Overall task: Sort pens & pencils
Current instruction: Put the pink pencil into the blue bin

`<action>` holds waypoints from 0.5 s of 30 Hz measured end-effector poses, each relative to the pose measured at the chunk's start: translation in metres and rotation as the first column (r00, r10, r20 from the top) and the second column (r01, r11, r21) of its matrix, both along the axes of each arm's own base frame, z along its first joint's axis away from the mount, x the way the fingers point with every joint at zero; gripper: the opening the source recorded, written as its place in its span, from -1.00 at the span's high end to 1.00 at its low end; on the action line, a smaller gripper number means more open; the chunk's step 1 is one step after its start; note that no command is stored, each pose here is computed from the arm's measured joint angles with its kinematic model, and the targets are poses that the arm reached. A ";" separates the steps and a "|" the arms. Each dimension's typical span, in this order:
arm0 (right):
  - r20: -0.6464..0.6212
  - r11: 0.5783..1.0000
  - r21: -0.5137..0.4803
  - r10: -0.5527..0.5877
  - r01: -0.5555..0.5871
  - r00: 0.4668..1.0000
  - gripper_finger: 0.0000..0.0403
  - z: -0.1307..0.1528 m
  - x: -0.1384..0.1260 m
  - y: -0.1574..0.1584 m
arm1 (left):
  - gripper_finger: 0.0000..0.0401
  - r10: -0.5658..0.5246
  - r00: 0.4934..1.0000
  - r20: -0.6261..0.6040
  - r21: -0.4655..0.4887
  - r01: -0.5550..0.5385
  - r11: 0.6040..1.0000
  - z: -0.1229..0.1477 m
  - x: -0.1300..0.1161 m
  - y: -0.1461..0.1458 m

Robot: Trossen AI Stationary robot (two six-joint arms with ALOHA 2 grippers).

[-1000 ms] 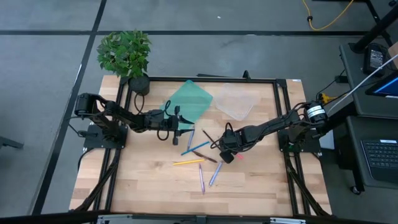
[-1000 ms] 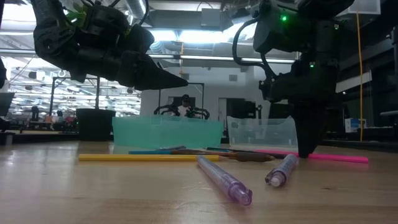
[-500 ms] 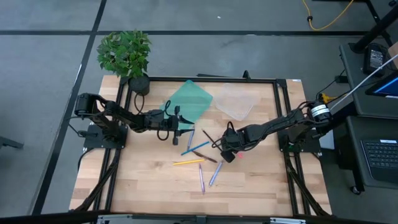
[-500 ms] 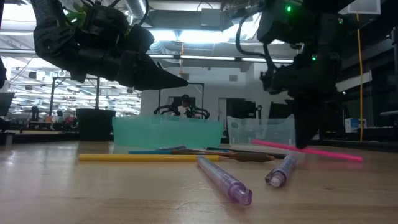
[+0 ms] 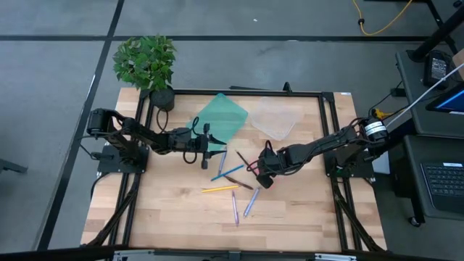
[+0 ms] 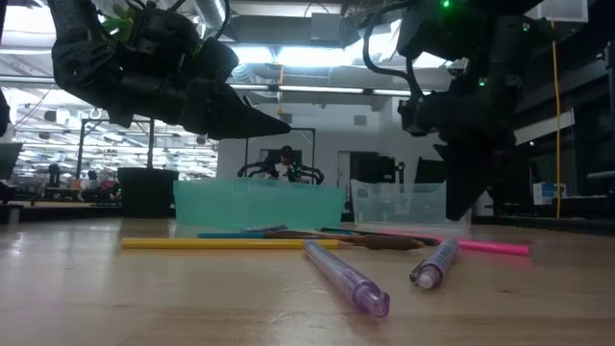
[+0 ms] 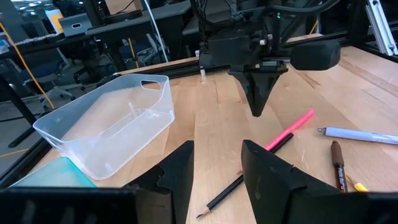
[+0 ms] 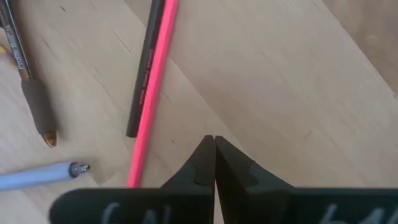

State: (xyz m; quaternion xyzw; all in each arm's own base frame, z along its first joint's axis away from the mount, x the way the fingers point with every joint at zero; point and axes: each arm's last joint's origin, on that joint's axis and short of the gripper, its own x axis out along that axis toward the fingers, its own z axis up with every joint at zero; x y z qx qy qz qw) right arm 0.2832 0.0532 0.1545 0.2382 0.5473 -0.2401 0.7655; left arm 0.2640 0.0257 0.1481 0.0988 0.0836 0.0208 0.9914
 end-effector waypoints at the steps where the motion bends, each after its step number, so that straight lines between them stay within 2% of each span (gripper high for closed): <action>1: 0.001 1.000 0.000 -0.001 0.001 1.000 0.96 0.000 0.000 0.000 | 0.36 0.000 1.000 0.000 0.000 0.000 1.000 0.000 0.000 0.000; 10: 0.114 0.995 0.082 0.044 -0.053 0.993 0.93 0.005 0.011 0.004 | 0.36 0.000 1.000 0.000 -0.001 0.000 1.000 0.000 0.000 0.000; 15: 0.103 0.995 0.084 0.043 -0.052 0.994 0.71 0.004 0.010 0.004 | 0.36 0.000 1.000 0.000 -0.001 0.000 1.000 0.000 0.000 0.000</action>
